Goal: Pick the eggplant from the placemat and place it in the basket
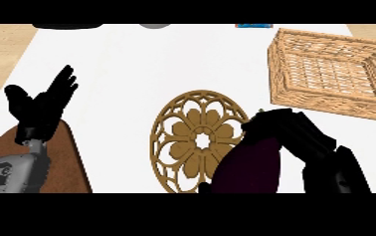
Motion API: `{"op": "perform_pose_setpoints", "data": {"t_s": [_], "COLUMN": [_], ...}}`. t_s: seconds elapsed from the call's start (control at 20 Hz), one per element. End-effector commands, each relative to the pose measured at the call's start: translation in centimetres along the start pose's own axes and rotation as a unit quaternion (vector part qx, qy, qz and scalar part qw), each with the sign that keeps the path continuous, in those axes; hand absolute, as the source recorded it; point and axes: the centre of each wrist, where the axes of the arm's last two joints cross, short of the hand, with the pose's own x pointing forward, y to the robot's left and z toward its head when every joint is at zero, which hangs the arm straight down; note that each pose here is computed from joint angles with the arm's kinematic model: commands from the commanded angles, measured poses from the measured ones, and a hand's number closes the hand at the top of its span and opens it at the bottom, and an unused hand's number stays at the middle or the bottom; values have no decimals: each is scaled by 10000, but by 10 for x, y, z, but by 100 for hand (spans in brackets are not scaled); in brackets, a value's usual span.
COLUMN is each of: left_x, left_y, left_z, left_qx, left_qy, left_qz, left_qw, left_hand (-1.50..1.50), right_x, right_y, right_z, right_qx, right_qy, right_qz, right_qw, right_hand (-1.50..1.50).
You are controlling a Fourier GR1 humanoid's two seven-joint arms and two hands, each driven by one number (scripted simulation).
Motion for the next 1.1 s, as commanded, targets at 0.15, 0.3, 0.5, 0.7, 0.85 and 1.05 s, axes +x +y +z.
{"op": "perform_pose_setpoints", "data": {"t_s": [0.15,0.3,0.5,0.7,0.85,1.05], "left_x": [0,3,-12,-12,-5,2], "left_y": [5,2,-1,-21,-8,-6], "left_z": [-6,5,1,-2,2,-6], "left_qx": [-52,-43,-133,-98,10,-25], "left_qy": [62,-41,143,-37,-54,-14], "left_qz": [28,-1,16,92,49,20], "left_qw": [10000,10000,9998,9999,10000,10000], "left_hand": [0,0,0,0,0,0], "right_x": [6,-11,-29,-79,-101,-135], "right_y": [-53,-71,-76,-100,-89,-79], "right_z": [-41,-69,-98,-111,-106,-109], "right_qx": [-844,-1082,-1110,-1115,-963,-1124], "right_qy": [242,447,710,696,697,737], "right_qz": [439,565,509,460,926,596], "right_qw": [9952,9915,9900,9903,9886,9891], "right_hand": [150,150,150,150,150,150]}}
